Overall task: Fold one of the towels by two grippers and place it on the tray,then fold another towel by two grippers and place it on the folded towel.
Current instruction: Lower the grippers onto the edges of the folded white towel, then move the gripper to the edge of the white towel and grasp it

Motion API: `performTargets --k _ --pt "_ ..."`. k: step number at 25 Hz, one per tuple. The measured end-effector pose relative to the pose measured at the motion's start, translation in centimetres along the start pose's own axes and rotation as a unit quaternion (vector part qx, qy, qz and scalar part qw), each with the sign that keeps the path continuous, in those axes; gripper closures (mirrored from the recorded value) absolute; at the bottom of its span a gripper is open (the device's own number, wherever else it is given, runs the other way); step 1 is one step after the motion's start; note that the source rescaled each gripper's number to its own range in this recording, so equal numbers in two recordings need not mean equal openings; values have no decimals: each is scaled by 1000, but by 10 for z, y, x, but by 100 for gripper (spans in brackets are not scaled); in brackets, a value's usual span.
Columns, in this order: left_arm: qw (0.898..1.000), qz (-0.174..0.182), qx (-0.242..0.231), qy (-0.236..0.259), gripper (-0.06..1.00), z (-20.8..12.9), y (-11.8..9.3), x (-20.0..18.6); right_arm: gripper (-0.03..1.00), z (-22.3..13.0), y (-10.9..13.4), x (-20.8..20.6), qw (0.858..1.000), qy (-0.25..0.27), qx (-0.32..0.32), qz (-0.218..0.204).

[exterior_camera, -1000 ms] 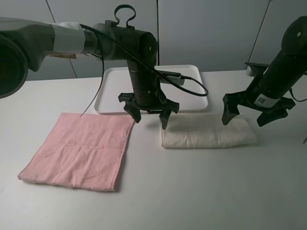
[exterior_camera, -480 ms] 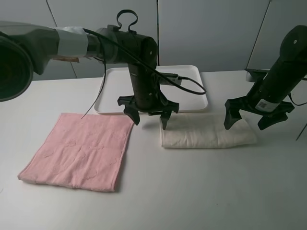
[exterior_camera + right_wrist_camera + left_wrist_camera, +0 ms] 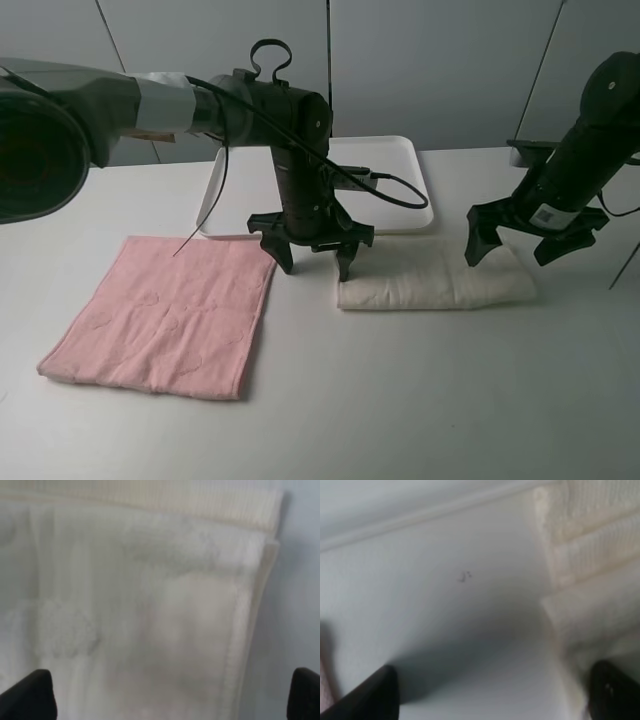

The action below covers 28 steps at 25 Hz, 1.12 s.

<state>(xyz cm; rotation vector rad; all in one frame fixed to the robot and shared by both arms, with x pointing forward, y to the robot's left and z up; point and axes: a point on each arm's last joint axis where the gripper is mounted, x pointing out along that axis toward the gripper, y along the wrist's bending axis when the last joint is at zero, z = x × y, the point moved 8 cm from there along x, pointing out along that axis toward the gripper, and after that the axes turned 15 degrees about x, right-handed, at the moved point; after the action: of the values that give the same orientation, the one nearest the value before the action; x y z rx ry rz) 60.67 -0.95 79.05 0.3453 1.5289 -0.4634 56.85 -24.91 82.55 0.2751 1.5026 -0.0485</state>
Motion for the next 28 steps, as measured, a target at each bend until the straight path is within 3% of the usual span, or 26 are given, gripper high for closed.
performTargets --k 9,17,23,28 --pt "1000 0 0 3 -4 -1 0 0 -3 13 0 13 1000 21 3 -5" --pt "1000 0 5 3 -4 -1 0 0 -2 19 -31 11 998 34 57 -4" --pt "1000 0 10 3 -4 -1 0 0 1 14 -13 13 999 37 21 -1" --pt "1000 0 11 3 -4 -1 0 0 2 13 -15 15 999 29 1 -41"
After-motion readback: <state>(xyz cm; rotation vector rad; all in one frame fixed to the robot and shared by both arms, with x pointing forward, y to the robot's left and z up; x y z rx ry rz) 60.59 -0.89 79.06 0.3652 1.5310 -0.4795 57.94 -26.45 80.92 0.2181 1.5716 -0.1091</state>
